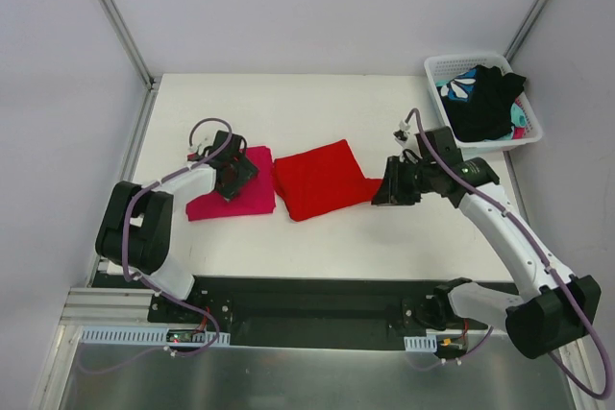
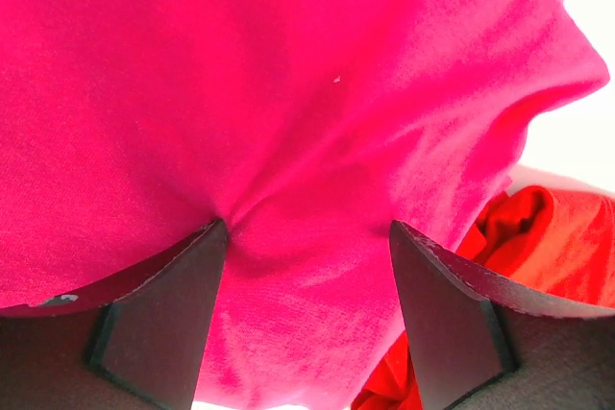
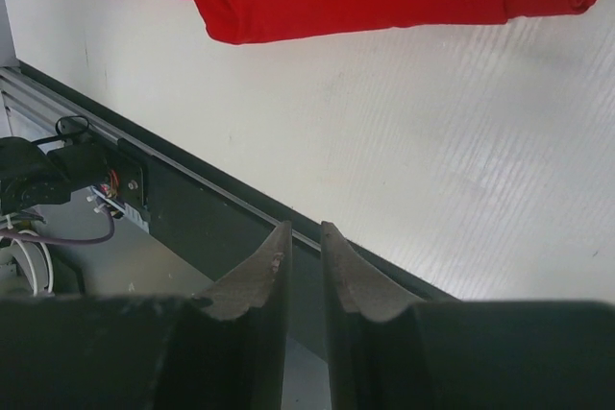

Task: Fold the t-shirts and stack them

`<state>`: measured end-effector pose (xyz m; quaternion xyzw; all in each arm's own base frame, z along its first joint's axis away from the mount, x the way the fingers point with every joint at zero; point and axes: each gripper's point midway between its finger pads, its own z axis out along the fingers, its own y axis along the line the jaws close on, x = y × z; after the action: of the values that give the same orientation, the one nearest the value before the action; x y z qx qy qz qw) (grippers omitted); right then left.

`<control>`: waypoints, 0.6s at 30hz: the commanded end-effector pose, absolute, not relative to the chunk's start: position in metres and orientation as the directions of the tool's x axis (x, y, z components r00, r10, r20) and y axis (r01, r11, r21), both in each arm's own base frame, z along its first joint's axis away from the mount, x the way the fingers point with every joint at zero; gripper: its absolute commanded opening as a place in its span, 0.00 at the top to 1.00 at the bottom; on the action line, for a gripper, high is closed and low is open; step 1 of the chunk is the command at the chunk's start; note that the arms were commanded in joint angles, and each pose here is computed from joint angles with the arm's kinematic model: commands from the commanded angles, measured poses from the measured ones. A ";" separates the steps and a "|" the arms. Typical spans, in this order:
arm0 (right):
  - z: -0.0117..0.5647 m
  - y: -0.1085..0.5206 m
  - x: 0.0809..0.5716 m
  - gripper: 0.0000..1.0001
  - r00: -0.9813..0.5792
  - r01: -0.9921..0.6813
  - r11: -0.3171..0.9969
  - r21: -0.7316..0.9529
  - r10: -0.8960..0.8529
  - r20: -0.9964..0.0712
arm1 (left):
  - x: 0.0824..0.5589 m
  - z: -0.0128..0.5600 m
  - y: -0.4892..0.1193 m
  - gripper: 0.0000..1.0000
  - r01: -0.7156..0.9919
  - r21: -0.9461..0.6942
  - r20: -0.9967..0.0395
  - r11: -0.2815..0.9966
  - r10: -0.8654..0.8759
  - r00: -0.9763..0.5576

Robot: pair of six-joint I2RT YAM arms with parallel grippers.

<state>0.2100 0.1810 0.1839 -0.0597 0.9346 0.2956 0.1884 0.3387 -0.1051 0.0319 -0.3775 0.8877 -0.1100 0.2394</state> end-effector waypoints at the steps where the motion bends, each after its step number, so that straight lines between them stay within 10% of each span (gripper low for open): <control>1: 0.183 0.174 0.194 0.78 -0.924 -0.199 0.828 0.524 0.019 -0.382 | 0.312 0.013 -0.123 0.31 -0.656 -0.332 -0.297 0.678 -0.735 -0.609; 18: 0.176 0.178 0.224 0.77 -0.908 -0.204 0.849 0.488 0.023 -0.418 | 0.303 0.109 -0.106 0.30 -0.574 -0.390 -0.442 0.720 -0.693 -0.570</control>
<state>0.1995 0.1711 0.1653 -0.0418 0.9438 0.2744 0.1797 0.3070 -0.1085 0.0799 -0.3734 0.8796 -0.1049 0.2754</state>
